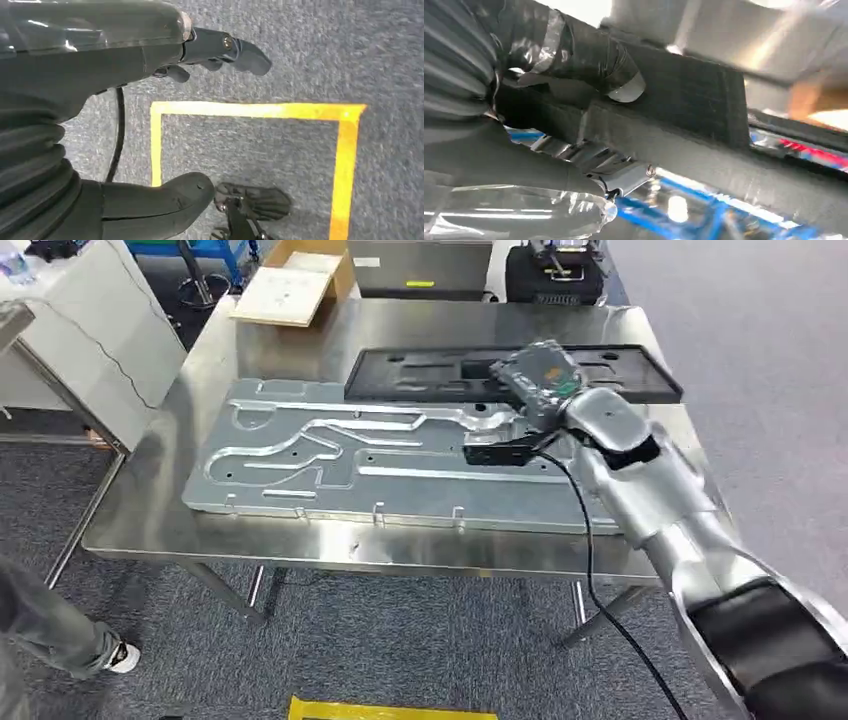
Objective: Take the parts from the cabinet and place them on the table.
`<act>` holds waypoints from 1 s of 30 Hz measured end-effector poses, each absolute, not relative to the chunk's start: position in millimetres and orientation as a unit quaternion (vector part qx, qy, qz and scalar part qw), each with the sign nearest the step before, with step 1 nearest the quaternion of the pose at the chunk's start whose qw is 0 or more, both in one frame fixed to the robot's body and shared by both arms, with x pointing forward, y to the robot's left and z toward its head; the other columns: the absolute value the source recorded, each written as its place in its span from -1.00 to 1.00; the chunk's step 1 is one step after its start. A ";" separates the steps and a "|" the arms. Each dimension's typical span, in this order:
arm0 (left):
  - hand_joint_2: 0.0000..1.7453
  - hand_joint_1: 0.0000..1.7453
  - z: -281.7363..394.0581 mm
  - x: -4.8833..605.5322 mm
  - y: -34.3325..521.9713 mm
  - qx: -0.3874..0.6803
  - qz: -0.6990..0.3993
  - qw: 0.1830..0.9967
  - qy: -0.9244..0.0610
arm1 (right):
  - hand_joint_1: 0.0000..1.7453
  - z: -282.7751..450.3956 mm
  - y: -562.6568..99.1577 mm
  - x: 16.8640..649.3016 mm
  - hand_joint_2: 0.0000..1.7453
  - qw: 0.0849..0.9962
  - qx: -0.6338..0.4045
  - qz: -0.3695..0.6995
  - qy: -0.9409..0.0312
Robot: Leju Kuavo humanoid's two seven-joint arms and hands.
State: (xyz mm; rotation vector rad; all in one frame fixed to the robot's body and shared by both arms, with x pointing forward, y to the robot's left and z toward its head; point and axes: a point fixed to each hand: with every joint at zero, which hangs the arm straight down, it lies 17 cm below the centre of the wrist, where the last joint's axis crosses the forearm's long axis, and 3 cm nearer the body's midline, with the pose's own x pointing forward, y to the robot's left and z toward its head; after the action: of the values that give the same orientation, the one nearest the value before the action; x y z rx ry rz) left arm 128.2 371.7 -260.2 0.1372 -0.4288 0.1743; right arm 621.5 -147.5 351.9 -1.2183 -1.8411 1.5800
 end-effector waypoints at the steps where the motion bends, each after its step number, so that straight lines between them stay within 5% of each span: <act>1: 1.00 -1.00 -260.0 129.0 371.0 0.067 0.082 0.971 -0.215 | 1.00 347.1 -141.0 621.6 1.00 0.207 -0.430 0.581 -0.660; 30: 1.00 -1.00 -253.1 159.2 353.4 0.057 0.018 0.967 -0.249 | 1.00 192.9 -85.1 581.0 1.00 0.344 -0.263 0.556 -0.710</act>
State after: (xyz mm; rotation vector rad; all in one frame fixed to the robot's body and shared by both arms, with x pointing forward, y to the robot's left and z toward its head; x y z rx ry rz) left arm 159.2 353.4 -253.1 0.1149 -0.5033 0.0356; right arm 581.0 -85.1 192.9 -0.6842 -1.8438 1.4432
